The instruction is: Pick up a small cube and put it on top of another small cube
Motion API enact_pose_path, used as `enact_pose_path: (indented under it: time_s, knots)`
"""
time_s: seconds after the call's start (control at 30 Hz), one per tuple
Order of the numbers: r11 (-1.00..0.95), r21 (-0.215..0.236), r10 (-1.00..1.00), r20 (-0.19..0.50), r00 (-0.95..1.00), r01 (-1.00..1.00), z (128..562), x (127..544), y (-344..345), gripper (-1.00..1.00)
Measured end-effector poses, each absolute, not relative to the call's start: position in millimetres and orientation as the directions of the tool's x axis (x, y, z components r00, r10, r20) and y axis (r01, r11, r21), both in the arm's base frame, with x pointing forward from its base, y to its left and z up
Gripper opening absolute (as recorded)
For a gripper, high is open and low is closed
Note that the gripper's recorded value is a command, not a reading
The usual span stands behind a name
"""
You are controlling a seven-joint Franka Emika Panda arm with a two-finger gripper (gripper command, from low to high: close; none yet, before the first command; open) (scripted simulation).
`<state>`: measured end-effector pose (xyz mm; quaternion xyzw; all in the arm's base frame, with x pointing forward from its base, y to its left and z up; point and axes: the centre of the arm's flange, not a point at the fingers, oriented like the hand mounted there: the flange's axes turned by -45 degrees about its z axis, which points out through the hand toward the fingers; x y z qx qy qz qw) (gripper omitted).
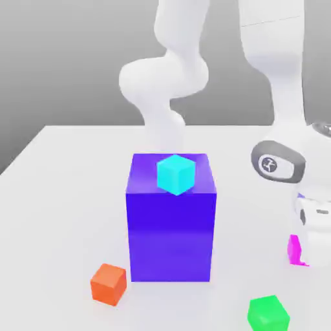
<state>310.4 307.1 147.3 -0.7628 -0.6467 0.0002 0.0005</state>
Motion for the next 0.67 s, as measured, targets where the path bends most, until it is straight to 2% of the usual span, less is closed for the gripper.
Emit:
enact_pose_path:
  time_s: [0.13,0.4,0.53,0.57,0.67]
  knots:
    - [-0.174,0.0,0.985,-0.002,0.174,0.985,188.6,316.5,303.5,-1.0]
    - [-0.435,-0.001,0.9,-0.002,0.435,0.9,236.8,469.1,199.2,-1.0]
    - [-0.463,-0.001,0.887,-0.001,0.463,0.887,196.2,485.2,183.0,-1.0]
    - [-0.464,-0.001,0.886,-0.001,0.464,0.886,185.3,485.3,182.2,1.0]
    - [-0.464,-0.001,0.886,-0.001,0.464,0.886,185.3,485.3,182.2,1.0]
